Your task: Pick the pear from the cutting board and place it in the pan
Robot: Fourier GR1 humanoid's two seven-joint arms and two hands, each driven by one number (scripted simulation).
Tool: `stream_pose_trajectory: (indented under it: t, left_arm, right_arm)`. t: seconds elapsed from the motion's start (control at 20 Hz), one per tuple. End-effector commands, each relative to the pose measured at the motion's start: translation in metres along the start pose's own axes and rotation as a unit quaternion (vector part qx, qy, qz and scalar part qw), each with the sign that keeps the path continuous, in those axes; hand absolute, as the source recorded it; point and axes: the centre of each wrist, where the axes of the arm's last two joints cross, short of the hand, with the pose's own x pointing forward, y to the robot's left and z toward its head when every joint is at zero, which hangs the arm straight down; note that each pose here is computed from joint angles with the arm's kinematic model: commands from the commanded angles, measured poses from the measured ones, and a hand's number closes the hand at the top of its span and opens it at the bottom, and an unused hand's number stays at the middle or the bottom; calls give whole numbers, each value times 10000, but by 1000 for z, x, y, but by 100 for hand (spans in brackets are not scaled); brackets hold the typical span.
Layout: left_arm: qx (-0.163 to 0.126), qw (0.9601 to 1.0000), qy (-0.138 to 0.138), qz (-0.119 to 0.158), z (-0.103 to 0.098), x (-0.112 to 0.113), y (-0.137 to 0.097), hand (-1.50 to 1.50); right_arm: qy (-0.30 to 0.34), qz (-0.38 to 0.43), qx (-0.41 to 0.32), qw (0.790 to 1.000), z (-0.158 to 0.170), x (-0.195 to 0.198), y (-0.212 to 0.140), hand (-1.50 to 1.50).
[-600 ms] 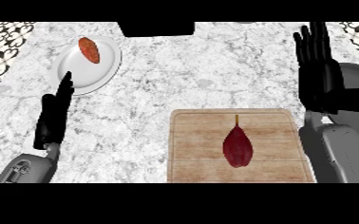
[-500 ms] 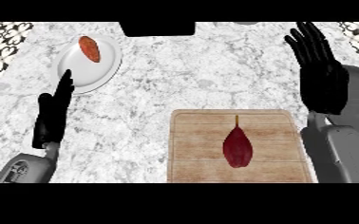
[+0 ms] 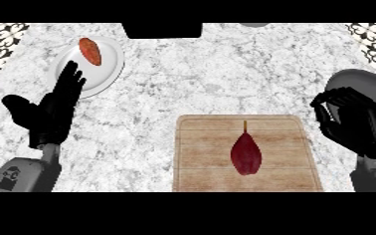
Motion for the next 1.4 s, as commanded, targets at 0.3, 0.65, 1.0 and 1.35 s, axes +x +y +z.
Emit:
stream_pose_trajectory:
  t: [0.3, 0.65, 1.0, 1.35]
  left_arm:
    - [-194, 9995, -12, 258, -7, 0, -5, 0]
    - [-271, 9994, -41, 232, -5, 11, -7, 0]
    - [-341, 9992, -91, 183, 4, 7, -4, 0]
    - [-300, 9994, -18, 197, 1, -6, -18, 0]
  right_arm:
    - [151, 1793, 937, 9792, 55, 17, -75, -150]
    - [263, 2503, 1632, 9540, 5, 61, -45, -150]
    - [703, 3512, 2332, 9041, -38, 85, -20, -150]
    - [1646, 3937, 3853, 8182, -38, 77, 21, -150]
